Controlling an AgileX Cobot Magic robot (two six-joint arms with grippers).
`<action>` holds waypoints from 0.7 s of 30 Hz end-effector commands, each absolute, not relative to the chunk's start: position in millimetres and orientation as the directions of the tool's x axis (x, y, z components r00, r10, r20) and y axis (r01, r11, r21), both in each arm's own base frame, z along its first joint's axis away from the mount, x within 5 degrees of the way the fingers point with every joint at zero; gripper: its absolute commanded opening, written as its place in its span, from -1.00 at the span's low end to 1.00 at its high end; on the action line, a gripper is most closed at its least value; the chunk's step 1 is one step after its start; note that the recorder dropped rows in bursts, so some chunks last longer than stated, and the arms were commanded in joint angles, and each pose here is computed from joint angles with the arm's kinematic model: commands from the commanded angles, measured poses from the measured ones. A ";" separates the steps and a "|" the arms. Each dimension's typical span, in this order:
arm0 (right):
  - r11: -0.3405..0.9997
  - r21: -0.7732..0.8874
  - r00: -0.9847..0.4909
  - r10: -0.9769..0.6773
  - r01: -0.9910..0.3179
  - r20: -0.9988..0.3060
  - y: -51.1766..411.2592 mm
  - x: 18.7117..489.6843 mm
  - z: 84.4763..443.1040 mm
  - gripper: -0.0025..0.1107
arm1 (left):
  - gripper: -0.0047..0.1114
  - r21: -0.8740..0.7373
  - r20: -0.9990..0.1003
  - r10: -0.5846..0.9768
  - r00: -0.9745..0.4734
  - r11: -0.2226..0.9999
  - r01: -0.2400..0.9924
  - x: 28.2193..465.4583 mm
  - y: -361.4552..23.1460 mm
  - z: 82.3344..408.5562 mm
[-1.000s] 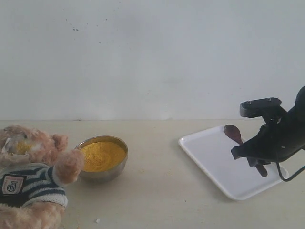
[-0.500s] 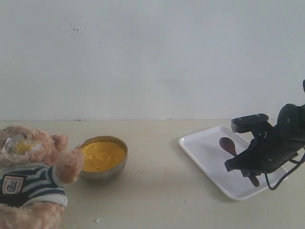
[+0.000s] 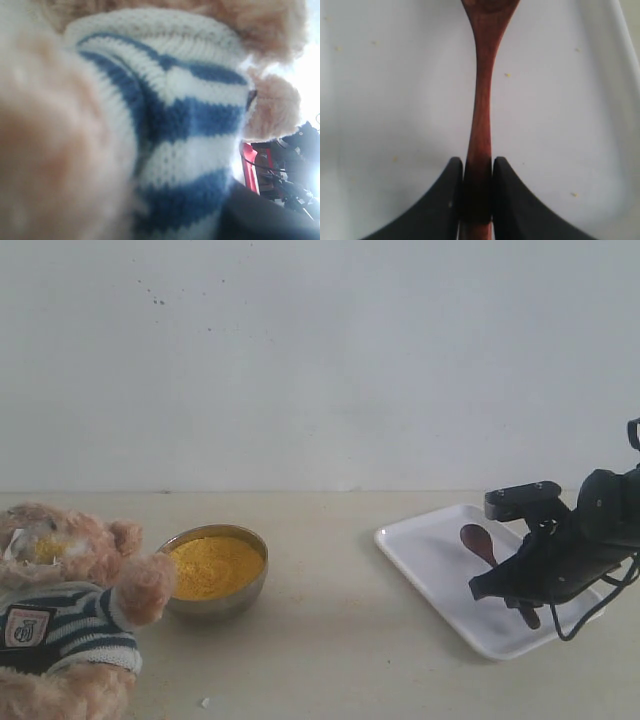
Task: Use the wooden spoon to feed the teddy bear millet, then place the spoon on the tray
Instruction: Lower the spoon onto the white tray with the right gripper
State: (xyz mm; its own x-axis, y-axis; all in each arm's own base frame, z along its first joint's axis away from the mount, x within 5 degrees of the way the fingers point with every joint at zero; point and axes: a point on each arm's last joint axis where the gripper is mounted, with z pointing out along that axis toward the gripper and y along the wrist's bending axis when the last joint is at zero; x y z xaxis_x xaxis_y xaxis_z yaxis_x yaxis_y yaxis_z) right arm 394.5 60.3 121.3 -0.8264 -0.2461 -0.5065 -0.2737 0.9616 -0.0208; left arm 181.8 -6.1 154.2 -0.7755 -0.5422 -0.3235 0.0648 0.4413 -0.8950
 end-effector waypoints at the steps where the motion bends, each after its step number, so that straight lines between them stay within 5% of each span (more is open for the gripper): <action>1: 0.959 -0.032 -0.813 -0.256 -0.281 -0.524 60.2 397.1 123.4 -0.90 | -0.85 -0.900 -0.330 -0.544 -0.771 0.429 0.082 181.5 -6.4 157.1; 10: 0.959 -0.032 -0.813 -0.258 -0.283 -0.522 60.2 396.9 123.3 -0.66 | -0.85 -0.895 -0.340 -0.535 -0.773 0.436 0.092 181.2 -6.6 157.0; 21: 0.958 -0.032 -0.817 -0.261 -0.286 -0.515 60.2 396.3 122.9 -0.64 | -0.85 -0.895 -0.340 -0.535 -0.773 0.436 0.092 181.2 -6.6 157.0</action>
